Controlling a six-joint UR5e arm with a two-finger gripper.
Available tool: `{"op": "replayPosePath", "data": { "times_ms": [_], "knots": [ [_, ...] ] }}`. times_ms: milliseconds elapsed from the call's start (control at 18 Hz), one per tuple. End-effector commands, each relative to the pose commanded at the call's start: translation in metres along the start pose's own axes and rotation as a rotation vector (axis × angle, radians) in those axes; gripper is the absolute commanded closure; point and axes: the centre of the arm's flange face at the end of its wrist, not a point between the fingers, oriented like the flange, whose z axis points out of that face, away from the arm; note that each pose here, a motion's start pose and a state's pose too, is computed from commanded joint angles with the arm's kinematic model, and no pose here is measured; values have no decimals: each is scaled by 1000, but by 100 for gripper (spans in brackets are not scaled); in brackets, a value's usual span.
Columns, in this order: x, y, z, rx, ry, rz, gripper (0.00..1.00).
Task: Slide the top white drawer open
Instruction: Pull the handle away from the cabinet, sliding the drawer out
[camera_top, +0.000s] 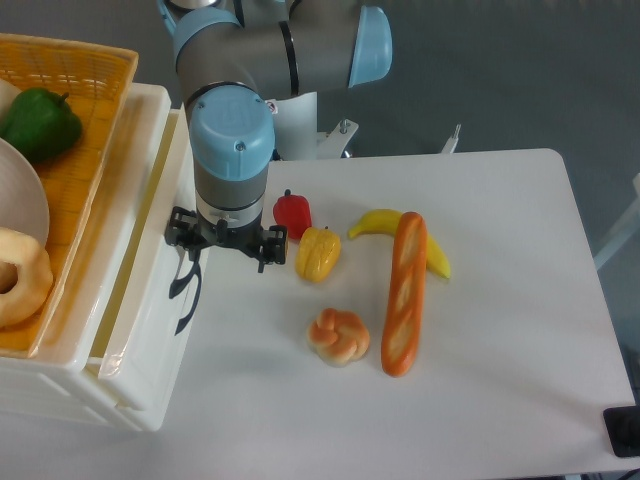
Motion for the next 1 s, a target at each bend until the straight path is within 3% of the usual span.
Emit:
{"op": "replayPosePath", "data": {
  "times_ms": [1000],
  "knots": [
    [-35,-7,-9,21,-6,-25,0]
  ]
}}
